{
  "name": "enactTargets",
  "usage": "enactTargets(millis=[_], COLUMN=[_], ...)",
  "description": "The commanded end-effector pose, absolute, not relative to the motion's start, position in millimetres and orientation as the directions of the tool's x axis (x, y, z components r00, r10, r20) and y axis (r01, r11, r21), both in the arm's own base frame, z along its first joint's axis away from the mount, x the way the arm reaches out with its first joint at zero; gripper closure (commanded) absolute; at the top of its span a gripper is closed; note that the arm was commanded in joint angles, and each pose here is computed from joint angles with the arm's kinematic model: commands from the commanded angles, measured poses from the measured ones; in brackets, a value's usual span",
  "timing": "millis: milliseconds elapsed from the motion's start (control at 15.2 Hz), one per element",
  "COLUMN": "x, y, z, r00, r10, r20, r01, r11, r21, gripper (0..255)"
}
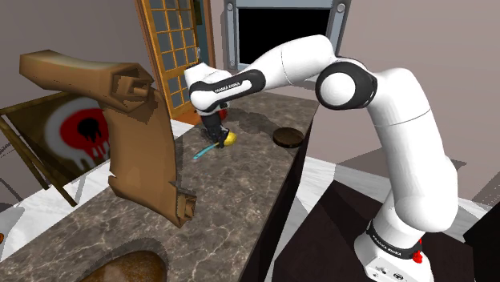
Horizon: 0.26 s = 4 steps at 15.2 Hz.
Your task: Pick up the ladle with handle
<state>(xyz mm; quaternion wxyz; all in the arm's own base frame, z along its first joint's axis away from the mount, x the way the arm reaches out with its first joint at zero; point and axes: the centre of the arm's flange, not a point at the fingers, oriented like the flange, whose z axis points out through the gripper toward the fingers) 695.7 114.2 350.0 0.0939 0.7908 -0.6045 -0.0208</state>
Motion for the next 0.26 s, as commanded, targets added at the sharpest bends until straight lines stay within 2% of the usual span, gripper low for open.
enactTargets(millis=[0,198], x=[695.8,695.8], y=[112.8,112.8], z=[360.6,366.7], r00=[0.268,0.268], r10=[-0.96,-0.96], r20=[0.08,0.08], r01=[-0.952,-0.952], r11=[-0.252,-0.252], r21=[0.174,0.174], gripper=[255,255])
